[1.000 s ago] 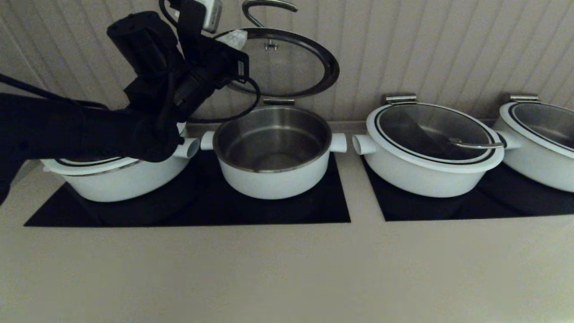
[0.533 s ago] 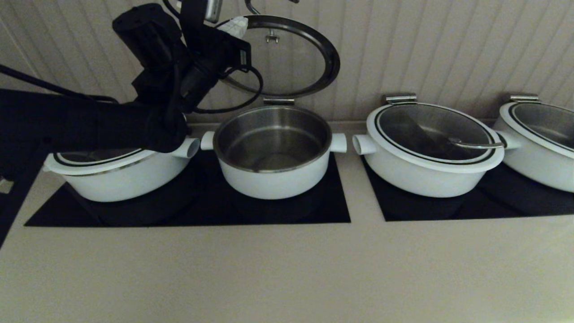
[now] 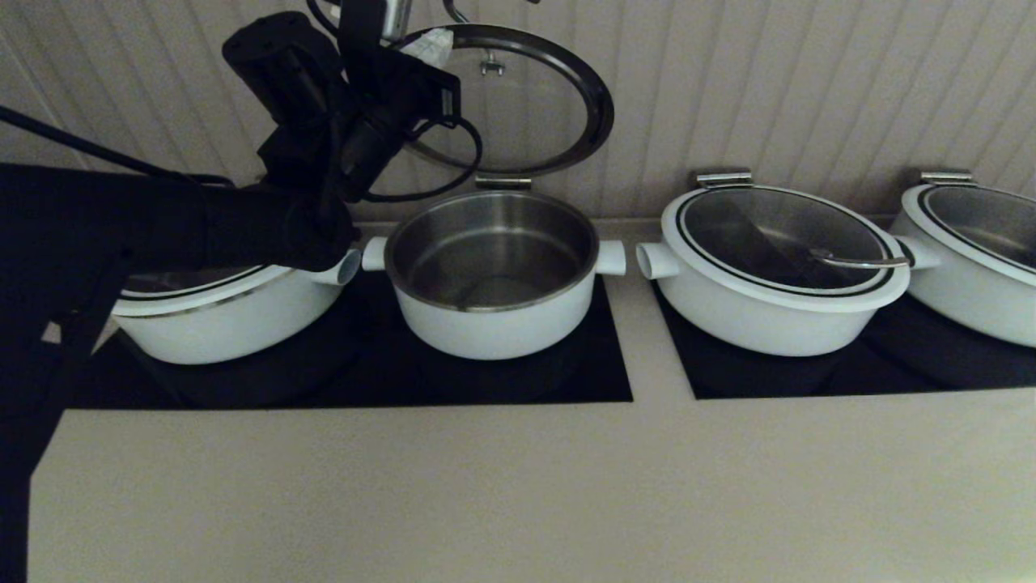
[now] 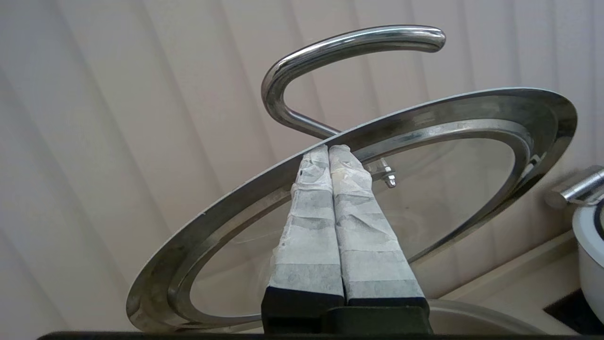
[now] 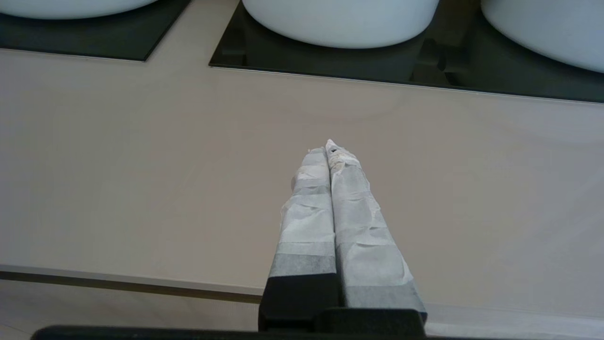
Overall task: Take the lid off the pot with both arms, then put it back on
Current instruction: Open the pot lid completely
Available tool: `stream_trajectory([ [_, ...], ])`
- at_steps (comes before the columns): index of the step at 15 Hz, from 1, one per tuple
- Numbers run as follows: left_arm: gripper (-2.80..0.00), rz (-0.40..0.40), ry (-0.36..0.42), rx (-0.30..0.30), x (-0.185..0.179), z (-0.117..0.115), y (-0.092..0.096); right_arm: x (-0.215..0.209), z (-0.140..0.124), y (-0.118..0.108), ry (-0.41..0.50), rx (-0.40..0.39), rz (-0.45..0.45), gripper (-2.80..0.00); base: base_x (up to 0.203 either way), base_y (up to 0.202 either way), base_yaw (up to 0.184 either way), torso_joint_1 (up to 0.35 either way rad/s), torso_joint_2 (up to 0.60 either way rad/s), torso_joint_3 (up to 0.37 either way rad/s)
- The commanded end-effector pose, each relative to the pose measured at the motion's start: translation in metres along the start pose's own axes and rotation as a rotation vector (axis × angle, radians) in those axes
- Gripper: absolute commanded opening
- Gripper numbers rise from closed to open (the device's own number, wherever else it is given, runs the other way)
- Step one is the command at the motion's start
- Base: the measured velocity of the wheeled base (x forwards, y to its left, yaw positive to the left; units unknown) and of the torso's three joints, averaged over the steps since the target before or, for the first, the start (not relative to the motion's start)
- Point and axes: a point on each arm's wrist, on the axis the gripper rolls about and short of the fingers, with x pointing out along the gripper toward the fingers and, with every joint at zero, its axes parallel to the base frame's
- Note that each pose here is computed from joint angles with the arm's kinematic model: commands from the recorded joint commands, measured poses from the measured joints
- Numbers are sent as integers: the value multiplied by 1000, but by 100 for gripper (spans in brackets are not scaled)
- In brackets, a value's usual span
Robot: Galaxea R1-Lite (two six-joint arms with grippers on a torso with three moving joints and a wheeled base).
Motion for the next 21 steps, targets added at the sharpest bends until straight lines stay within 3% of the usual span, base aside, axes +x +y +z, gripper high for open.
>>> stream_trajectory([
  [1,-280,8,9,1,1,-6,-1,0,0,0,-1,-1,0,-280,0,0,0,0,0,0],
  [16,-280,4,19,1,0,-9,-3,0,0,0,0,-1,1,-280,0,0,0,0,0,0],
  [21,-280,9,3,6,-2,1,0,0,0,0,0,-1,0,-280,0,0,0,0,0,0],
])
